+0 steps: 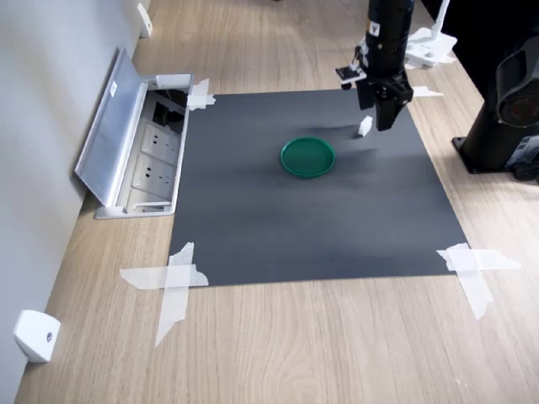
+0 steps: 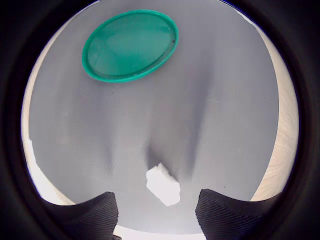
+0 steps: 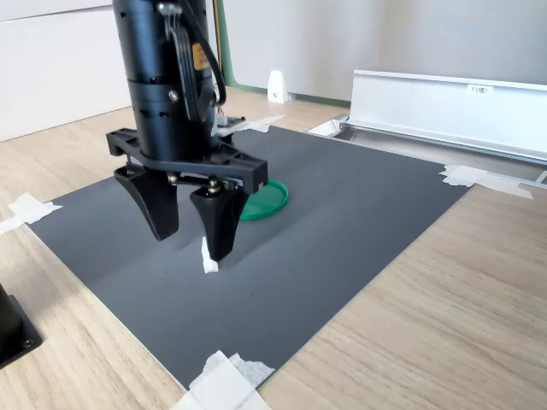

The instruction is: Grasp a white terminal and put it on the green lid.

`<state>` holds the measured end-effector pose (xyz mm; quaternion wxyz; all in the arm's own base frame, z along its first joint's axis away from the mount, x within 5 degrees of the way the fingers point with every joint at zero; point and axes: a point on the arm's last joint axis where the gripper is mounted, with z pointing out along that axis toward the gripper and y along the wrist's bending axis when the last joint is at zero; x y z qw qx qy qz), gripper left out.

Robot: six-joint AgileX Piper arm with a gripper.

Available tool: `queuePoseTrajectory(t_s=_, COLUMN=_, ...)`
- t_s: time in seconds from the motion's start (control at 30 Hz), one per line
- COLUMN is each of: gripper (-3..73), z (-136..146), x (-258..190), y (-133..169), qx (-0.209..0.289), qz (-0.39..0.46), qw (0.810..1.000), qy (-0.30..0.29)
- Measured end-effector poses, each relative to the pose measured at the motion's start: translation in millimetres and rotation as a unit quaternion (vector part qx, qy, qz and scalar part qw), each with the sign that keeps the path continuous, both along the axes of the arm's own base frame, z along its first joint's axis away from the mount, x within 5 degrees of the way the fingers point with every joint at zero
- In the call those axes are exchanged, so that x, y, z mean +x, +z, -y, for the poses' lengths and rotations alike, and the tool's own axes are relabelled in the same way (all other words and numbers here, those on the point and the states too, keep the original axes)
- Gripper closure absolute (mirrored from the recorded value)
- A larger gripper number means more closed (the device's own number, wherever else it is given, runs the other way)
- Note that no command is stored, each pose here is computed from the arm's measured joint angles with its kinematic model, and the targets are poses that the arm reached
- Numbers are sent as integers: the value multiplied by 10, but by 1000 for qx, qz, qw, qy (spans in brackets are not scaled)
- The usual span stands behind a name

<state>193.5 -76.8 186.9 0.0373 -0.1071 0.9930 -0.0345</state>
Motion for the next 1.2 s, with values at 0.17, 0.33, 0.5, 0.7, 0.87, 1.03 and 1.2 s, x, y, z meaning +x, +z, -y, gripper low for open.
queuePoseTrajectory(t_s=0.17, gripper=28, z=21, x=44, y=-22, qx=-8, qz=14, qw=1000, qy=9)
queuePoseTrajectory(t_s=0.33, gripper=28, z=28, x=64, y=-88, qx=-3, qz=1, qw=1000, qy=9)
queuePoseTrajectory(t_s=0.5, gripper=55, z=32, x=73, y=-103, qx=-4, qz=0, qw=1000, qy=17)
queuePoseTrajectory(t_s=0.7, gripper=182, z=40, x=89, y=-155, qx=-2, qz=-9, qw=1000, qy=23)
queuePoseTrajectory(t_s=0.87, gripper=350, z=42, x=96, y=-167, qx=-2, qz=-10, qw=1000, qy=23)
queuePoseTrajectory(t_s=1.03, gripper=501, z=49, x=115, y=-165, qx=-6, qz=1, qw=1000, qy=25)
queuePoseTrajectory(t_s=1.2, gripper=589, z=45, x=116, y=-158, qx=-5, qz=4, qw=1000, qy=28)
